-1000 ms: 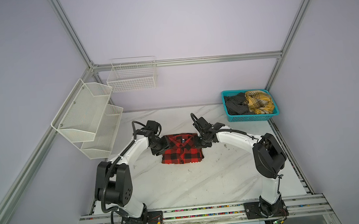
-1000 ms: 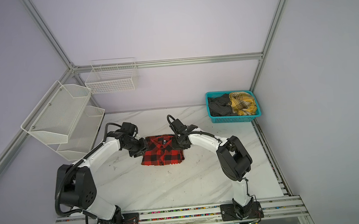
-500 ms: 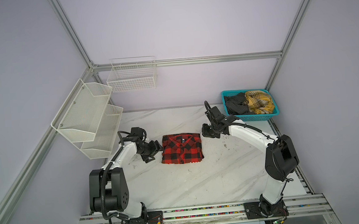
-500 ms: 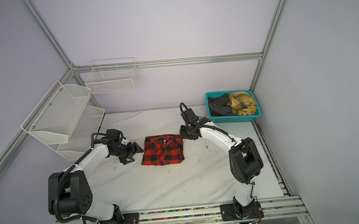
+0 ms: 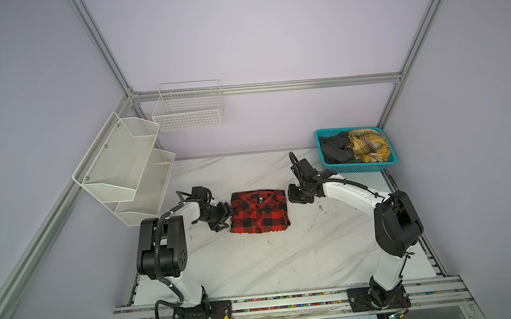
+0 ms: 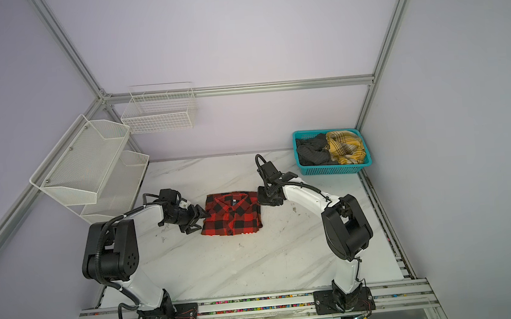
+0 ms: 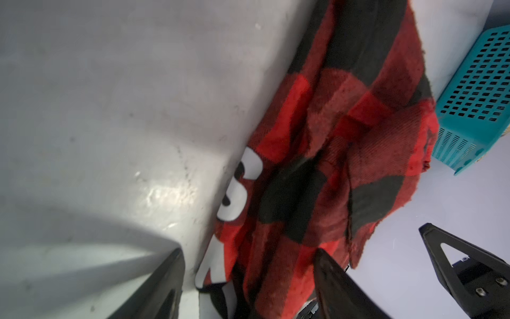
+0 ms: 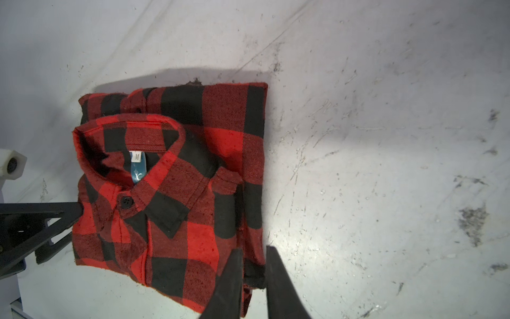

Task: Fold and stack the long sleeve shirts

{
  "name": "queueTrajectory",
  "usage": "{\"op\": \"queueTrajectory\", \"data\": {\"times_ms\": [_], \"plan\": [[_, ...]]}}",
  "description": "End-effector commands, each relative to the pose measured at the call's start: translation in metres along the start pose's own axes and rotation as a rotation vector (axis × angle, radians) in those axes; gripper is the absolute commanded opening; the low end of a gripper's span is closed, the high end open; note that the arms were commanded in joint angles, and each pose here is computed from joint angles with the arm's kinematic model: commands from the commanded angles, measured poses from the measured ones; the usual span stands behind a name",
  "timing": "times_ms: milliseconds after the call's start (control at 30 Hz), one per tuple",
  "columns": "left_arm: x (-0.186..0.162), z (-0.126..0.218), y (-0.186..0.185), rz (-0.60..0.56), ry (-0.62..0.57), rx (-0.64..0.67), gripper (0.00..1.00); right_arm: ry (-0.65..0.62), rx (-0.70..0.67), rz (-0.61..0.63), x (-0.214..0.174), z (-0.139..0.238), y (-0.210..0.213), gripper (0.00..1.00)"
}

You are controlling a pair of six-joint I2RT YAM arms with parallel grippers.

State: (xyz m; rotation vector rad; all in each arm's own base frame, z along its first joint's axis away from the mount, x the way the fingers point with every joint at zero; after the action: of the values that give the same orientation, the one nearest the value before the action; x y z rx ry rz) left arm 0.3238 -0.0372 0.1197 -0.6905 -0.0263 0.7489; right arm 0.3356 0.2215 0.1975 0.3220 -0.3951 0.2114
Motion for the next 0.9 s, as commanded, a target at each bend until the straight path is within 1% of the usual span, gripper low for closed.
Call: {"op": "queueTrajectory", "data": {"times_ms": [0, 133, 300, 367, 467, 600, 667, 767, 867], "plan": [[0.009, -0.014, 0.005, 0.007, 0.005, -0.009, 0.69, 0.004, -0.01, -0.009, -0.001, -0.005, -0.001, 0.2], [0.014, -0.022, 0.007, 0.008, 0.008, -0.009, 0.62, 0.008, -0.012, -0.016, 0.001, -0.007, -0.001, 0.2], [0.018, -0.035, 0.011, 0.032, 0.031, -0.013, 0.46, 0.009, -0.018, -0.027, 0.003, -0.008, -0.002, 0.2], [0.018, -0.039, 0.01, 0.034, 0.039, -0.009, 0.35, 0.015, -0.021, -0.029, 0.001, -0.01, -0.004, 0.2], [0.018, -0.041, 0.006, 0.028, 0.033, -0.005, 0.22, 0.026, -0.019, -0.03, -0.001, -0.013, -0.005, 0.19], [0.017, -0.037, 0.002, 0.023, 0.011, -0.005, 0.1, 0.024, -0.023, -0.033, -0.001, -0.012, -0.005, 0.19], [0.017, -0.035, 0.0, 0.022, 0.011, -0.014, 0.0, 0.022, -0.028, -0.034, -0.002, -0.011, -0.006, 0.19], [0.015, -0.029, -0.007, 0.01, 0.004, -0.037, 0.0, 0.02, -0.033, -0.037, -0.004, -0.01, -0.007, 0.19], [0.013, -0.019, -0.015, -0.013, -0.035, -0.044, 0.0, 0.021, -0.035, -0.04, -0.006, -0.009, -0.008, 0.19]]}}
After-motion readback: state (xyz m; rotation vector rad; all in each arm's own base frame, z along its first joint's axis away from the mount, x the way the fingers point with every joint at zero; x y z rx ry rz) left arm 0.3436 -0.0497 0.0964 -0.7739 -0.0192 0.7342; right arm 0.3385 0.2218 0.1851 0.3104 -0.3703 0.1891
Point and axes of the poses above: each gripper's point midway between its finger pads, its own z axis back along the fingers, its own y axis along the line the jaws close on, x = y × z, the point moved 10 cm from there along z, back along the fingers, and after that the axes turned 15 degrees about z, right-handed, at the moved point
